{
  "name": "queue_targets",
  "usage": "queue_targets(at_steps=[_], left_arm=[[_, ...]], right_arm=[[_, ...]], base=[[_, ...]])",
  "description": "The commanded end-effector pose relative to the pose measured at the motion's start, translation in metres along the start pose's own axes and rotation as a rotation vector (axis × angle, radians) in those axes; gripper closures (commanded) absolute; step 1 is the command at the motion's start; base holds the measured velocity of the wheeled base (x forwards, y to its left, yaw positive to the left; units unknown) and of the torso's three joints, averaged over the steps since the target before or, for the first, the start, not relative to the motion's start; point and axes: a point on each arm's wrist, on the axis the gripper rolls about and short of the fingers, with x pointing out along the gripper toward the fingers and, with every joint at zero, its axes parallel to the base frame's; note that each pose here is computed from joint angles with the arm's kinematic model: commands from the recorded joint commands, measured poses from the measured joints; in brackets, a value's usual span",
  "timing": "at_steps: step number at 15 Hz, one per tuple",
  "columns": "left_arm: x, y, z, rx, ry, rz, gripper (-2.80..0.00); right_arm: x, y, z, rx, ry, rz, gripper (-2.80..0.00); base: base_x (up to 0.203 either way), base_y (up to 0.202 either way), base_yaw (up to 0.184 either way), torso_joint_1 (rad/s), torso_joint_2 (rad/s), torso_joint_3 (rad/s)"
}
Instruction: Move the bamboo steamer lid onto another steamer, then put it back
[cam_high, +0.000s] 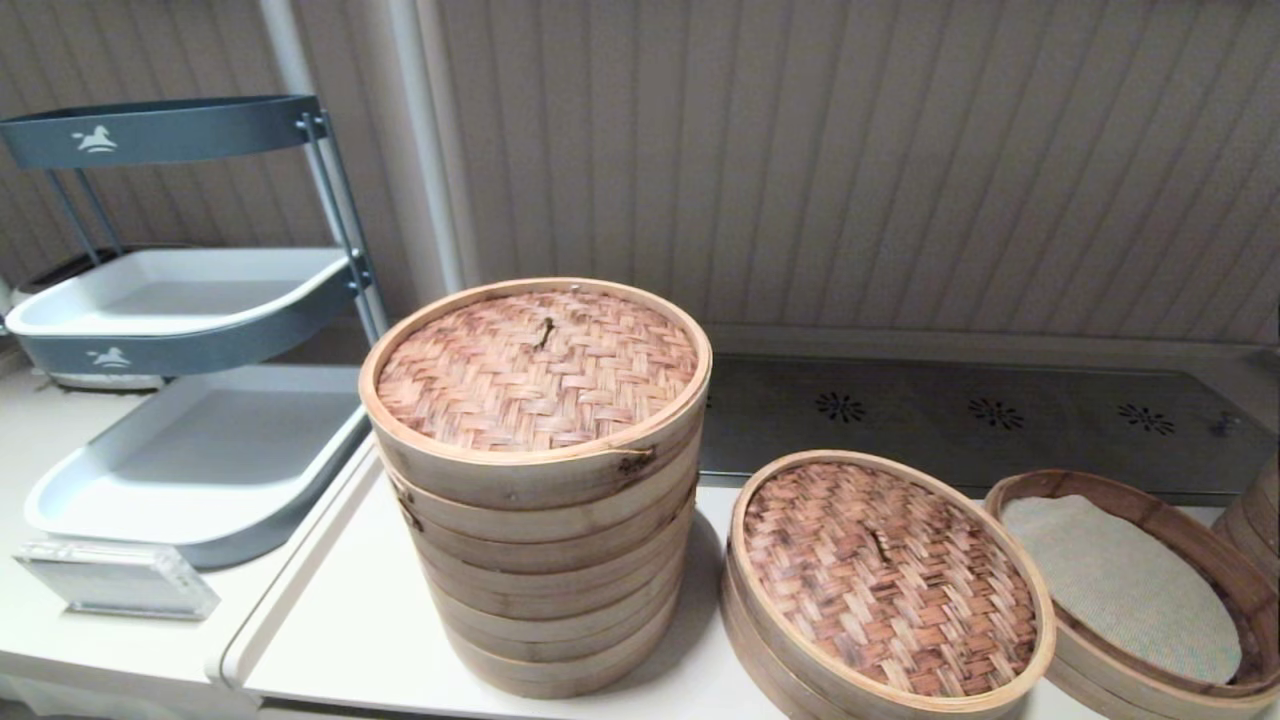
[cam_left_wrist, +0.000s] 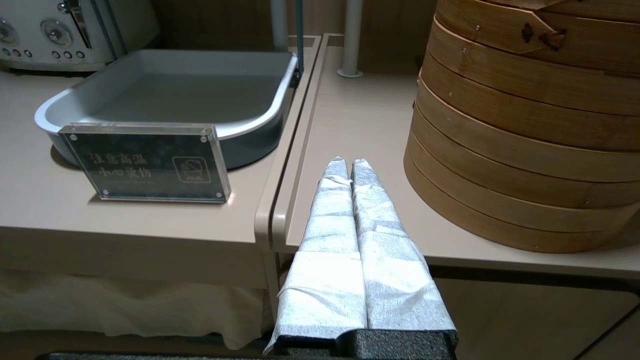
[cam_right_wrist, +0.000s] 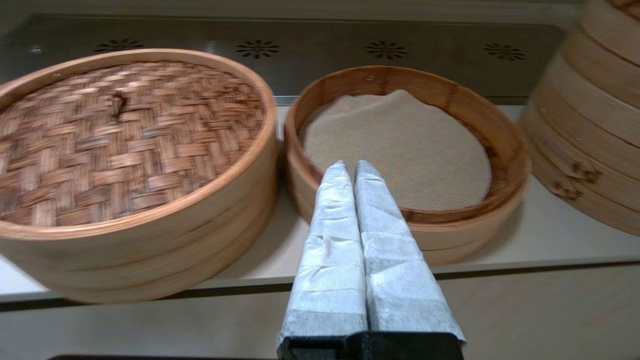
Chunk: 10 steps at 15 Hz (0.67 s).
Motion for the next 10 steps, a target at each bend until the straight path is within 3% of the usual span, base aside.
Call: queue_targets(at_steps=[1, 3, 4, 6, 7, 8, 10], left_arm=[[0.001, 0.0, -0.007, 0.0, 0.022, -0.001, 0.0], [0.001, 0.0, -0.007, 0.0, 0.022, 0.001, 0.0], [0.001, 0.0, -0.007, 0.0, 0.022, -0.001, 0.0], [0.001, 0.0, -0.007, 0.0, 0.022, 0.001, 0.0], [0.001, 0.0, -0.007, 0.0, 0.021, 0.001, 0.0], [0.001, 0.0, -0.007, 0.0, 0.022, 0.003, 0.0], [0.001, 0.0, -0.007, 0.0, 0.022, 0.001, 0.0]], right_arm=[[0.0, 0.0, -0.008, -0.015, 0.029, -0.085, 0.0], [-0.006, 0.0, -0.009, -0.058, -0.003, -0.124, 0.0], [-0.008, 0.0, -0.01, -0.068, -0.012, -0.098, 0.0], [-0.012, 0.002, -0.01, -0.076, -0.056, 0.012, 0.0], [-0.015, 0.004, -0.014, -0.091, -0.065, 0.123, 0.0], [-0.017, 0.005, -0.02, -0.105, -0.037, 0.175, 0.0], [-0.021, 0.004, -0.027, -0.105, -0.05, 0.187, 0.0]], base=[[0.0, 0.0, 0.0, 0.0, 0.0, 0.0], [0.0, 0.0, 0.0, 0.0, 0.0, 0.0], [0.0, 0.0, 0.0, 0.0, 0.0, 0.0], [0.0, 0.0, 0.0, 0.0, 0.0, 0.0], [0.0, 0.0, 0.0, 0.0, 0.0, 0.0], [0.0, 0.0, 0.0, 0.0, 0.0, 0.0], [0.0, 0.0, 0.0, 0.0, 0.0, 0.0]])
